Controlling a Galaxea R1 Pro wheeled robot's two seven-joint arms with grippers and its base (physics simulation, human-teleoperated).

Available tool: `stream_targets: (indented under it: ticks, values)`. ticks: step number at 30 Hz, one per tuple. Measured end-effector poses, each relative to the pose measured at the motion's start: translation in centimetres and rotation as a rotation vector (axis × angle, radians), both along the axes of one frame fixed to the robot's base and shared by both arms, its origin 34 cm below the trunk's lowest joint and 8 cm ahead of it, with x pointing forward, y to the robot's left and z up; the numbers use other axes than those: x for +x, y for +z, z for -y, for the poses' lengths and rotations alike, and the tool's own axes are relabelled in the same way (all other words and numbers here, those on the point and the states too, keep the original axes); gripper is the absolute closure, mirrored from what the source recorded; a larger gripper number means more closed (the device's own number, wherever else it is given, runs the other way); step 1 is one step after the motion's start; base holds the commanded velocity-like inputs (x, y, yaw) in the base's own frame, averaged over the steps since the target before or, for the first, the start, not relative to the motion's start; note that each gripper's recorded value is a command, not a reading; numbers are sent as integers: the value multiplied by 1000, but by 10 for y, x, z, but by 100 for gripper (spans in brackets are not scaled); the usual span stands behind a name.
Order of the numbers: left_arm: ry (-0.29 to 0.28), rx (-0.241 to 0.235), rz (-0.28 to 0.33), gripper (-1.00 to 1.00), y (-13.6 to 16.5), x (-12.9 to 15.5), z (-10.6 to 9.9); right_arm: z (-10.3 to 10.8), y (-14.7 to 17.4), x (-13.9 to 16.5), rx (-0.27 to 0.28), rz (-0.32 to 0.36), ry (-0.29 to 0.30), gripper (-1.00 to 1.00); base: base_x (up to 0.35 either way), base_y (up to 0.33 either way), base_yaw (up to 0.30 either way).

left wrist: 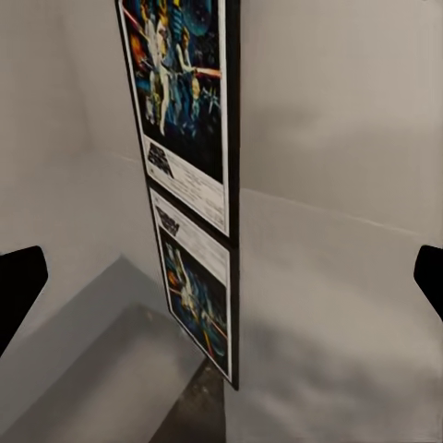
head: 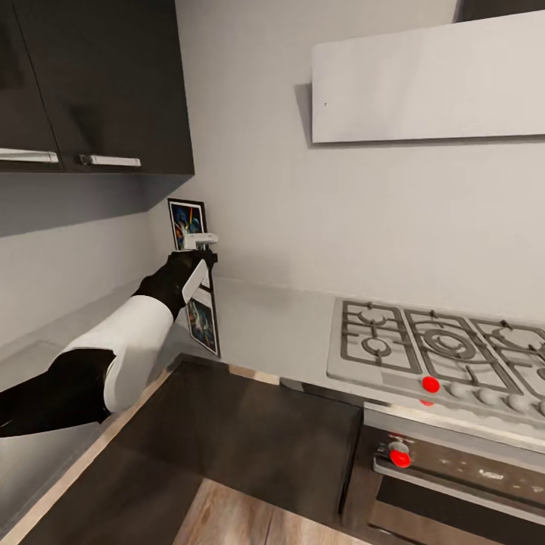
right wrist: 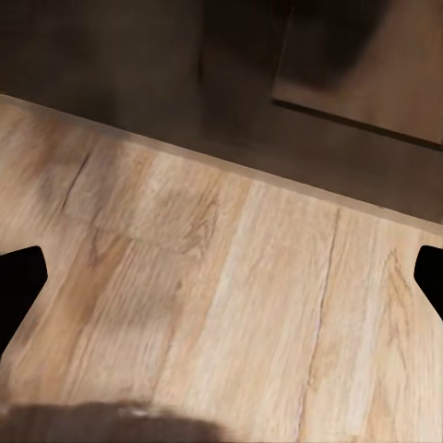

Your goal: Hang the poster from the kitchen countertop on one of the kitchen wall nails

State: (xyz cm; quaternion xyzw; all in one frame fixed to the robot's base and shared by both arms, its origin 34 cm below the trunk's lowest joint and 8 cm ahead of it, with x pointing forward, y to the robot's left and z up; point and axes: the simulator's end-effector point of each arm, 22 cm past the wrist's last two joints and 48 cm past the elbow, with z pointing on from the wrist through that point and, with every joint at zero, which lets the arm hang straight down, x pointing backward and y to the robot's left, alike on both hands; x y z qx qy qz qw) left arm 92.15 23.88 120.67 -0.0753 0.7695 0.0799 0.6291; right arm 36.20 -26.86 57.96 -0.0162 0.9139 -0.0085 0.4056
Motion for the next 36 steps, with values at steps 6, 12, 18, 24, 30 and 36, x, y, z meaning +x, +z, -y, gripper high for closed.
stream_targets:
  ticks: [6, 12, 18, 24, 30, 36]
  values:
    - [0, 0, 0, -100, 0, 0, 0, -1, 0, 0, 1, 0, 1, -100, 326, 5, 0]
    - [1, 0, -2, -100, -1, 0, -1, 0, 0, 0, 0, 0, 0, -100, 148, 61, 0]
    - [4, 0, -3, -100, -1, 0, -3, -1, 0, 0, 1, -1, 1, -100, 125, 107, 0]
    - [43, 5, -6, -100, -2, 0, -33, 1, -3, -4, 0, -11, -3, -100, 11, 10, 0]
    - [53, 6, -5, -100, -2, 0, -40, 20, -35, -64, -24, -155, -24, -100, 1, 0, 0]
    - [55, 4, 6, -100, 2, 0, -41, 75, -44, -98, -62, -219, -172, -100, 0, 0, 0]
